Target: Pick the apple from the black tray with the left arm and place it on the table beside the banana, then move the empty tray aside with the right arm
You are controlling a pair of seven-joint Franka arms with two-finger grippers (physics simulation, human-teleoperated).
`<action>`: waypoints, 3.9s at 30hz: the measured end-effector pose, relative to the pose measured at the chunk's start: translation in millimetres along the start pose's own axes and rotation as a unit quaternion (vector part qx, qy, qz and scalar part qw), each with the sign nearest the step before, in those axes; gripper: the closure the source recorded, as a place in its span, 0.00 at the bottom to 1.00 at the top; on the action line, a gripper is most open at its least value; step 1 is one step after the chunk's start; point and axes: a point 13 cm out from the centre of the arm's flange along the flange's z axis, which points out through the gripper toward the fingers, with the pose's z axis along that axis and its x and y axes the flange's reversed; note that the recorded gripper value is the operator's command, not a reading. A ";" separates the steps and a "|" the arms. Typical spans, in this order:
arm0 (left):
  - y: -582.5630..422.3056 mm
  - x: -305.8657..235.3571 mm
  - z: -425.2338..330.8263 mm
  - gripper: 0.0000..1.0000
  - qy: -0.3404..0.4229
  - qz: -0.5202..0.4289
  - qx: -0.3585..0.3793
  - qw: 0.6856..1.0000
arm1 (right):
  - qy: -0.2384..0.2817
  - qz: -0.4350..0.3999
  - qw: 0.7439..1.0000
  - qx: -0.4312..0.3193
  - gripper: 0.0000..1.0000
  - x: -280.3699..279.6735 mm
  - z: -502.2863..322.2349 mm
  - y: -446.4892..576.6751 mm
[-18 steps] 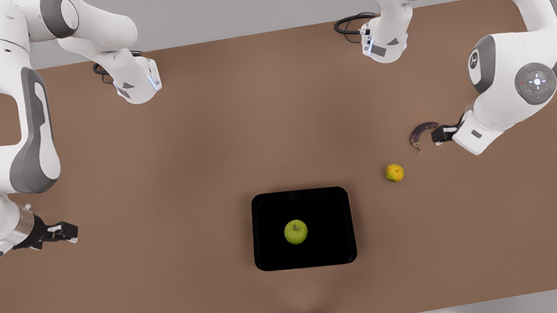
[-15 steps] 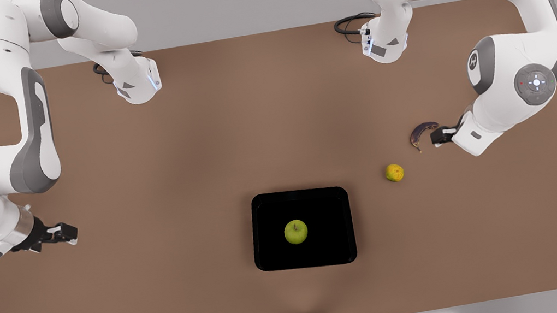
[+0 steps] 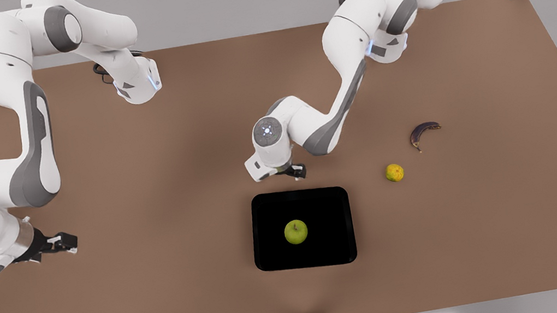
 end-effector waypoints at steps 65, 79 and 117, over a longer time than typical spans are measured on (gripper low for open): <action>74.0 -141.3 74.4 0.12 -0.183 -0.266 0.047 0.945 | 0.026 -0.020 0.999 -0.005 0.00 11.4 5.3 5.8; 420.5 -28.6 64.9 0.12 -0.029 -0.362 0.045 0.931 | 0.107 -0.086 0.982 -0.127 0.00 63.5 -36.4 374.8; 477.9 91.9 -243.0 0.00 -0.028 -0.128 0.069 0.989 | -0.011 0.101 0.993 -0.066 0.00 -12.1 213.0 507.5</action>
